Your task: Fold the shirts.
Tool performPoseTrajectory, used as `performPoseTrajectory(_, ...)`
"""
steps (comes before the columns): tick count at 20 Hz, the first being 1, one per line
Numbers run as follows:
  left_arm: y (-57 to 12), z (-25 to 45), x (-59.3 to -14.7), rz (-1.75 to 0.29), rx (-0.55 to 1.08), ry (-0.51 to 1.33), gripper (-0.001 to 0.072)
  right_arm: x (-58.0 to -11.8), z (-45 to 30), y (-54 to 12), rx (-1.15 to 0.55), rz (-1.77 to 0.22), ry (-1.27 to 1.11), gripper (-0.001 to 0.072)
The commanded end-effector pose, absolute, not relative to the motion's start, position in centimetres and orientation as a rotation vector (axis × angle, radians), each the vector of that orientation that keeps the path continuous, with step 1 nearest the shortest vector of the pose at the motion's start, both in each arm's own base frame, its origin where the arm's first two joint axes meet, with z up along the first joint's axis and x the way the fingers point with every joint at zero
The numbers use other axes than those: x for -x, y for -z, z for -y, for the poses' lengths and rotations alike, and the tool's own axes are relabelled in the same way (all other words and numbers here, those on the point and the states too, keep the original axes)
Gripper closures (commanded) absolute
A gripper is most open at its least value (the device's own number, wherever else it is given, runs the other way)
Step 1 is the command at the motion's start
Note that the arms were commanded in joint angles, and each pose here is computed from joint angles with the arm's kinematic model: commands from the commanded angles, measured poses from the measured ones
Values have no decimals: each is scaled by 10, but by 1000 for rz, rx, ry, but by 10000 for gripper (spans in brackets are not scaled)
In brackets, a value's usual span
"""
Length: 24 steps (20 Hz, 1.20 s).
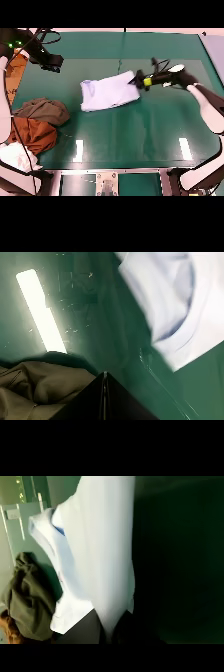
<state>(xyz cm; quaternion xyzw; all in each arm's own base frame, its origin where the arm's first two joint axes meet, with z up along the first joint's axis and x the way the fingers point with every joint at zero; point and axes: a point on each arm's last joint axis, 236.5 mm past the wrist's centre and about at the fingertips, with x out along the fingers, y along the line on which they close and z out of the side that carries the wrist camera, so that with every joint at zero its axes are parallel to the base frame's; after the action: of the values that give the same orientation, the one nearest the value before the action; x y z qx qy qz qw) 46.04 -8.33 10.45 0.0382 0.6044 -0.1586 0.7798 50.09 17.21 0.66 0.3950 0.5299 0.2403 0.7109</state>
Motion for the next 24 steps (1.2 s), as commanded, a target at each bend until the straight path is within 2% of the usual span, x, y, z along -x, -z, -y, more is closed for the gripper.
performPoseTrajectory(1,-105,83,-461,-1304,-82,342,690,-512,-73,-73,-817,-1009,-386,698)
performPoseTrajectory(5,-105,83,-461,-1303,-81,342,690,-453,110,-104,-743,-947,43,698)
performPoseTrajectory(7,-105,83,-461,-1303,-80,343,689,-410,181,-109,-772,-910,212,698)
performPoseTrajectory(10,-103,86,-462,-1302,-73,350,689,-339,251,-76,-888,-937,422,698)
performPoseTrajectory(12,-98,85,-460,-1317,-71,350,689,-296,277,-43,-971,-922,549,698)
performPoseTrajectory(15,-94,86,-461,-1318,-70,349,689,-229,313,-16,-1064,-777,779,698)
performPoseTrajectory(20,-95,86,-465,-1298,-68,347,690,-109,323,22,-1266,-630,1081,698)
performPoseTrajectory(22,-95,86,-466,-1295,-68,346,690,-71,320,32,-1317,-561,1186,698)
performPoseTrajectory(24,-96,87,-467,-1290,-67,348,690,-55,309,51,-1362,-545,1235,697)
